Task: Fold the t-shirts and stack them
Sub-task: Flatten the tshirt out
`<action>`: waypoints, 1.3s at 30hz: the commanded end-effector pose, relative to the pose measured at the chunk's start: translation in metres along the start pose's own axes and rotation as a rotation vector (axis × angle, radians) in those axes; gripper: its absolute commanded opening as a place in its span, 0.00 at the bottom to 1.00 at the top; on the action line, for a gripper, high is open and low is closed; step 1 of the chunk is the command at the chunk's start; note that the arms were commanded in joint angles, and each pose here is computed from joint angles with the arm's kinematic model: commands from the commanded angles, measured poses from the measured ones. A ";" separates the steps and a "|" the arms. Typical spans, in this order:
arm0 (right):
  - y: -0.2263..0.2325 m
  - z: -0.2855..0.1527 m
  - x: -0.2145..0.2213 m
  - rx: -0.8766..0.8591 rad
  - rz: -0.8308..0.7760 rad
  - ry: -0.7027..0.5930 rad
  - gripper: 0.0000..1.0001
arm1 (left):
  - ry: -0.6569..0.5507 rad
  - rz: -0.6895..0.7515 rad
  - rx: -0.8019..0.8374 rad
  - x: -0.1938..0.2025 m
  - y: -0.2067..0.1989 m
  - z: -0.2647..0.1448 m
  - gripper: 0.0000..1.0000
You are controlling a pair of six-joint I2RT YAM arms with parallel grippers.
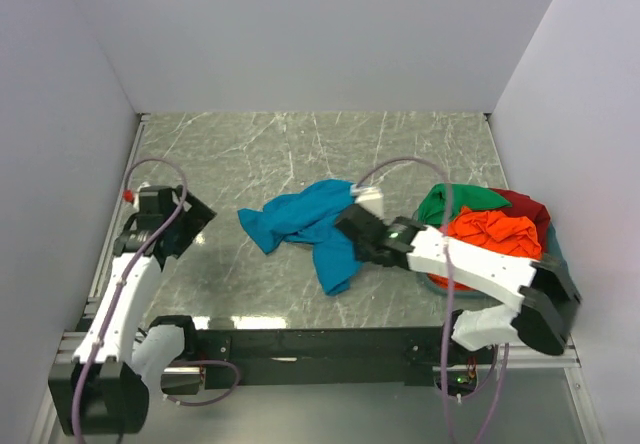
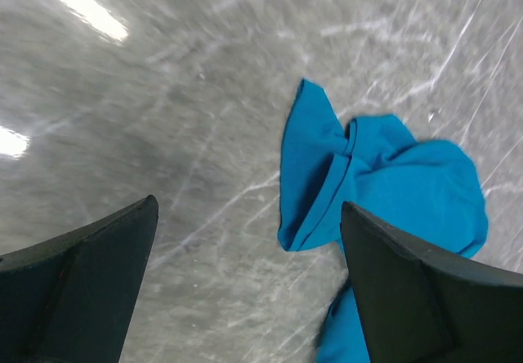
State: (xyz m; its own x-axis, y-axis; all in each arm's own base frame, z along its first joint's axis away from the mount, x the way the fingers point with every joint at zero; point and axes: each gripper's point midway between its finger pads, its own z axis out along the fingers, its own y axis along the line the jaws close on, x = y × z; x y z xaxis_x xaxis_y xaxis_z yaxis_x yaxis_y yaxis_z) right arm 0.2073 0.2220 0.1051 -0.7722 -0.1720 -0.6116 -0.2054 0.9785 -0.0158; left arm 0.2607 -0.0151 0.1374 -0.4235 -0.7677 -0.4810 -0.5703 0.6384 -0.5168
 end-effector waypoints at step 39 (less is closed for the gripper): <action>-0.139 -0.060 -0.053 0.171 0.312 -0.263 0.00 | 0.472 0.603 0.107 0.237 -0.057 0.015 0.76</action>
State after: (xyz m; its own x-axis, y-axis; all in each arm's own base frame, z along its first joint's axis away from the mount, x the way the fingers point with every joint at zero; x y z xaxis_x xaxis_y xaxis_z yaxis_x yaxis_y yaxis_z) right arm 0.2356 0.0875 0.1794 -0.6317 0.1292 -0.7643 0.1352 0.9893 0.0555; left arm 0.1910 -0.2270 0.0391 -0.9212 -0.2026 -0.3321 -0.0818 0.9355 -0.3439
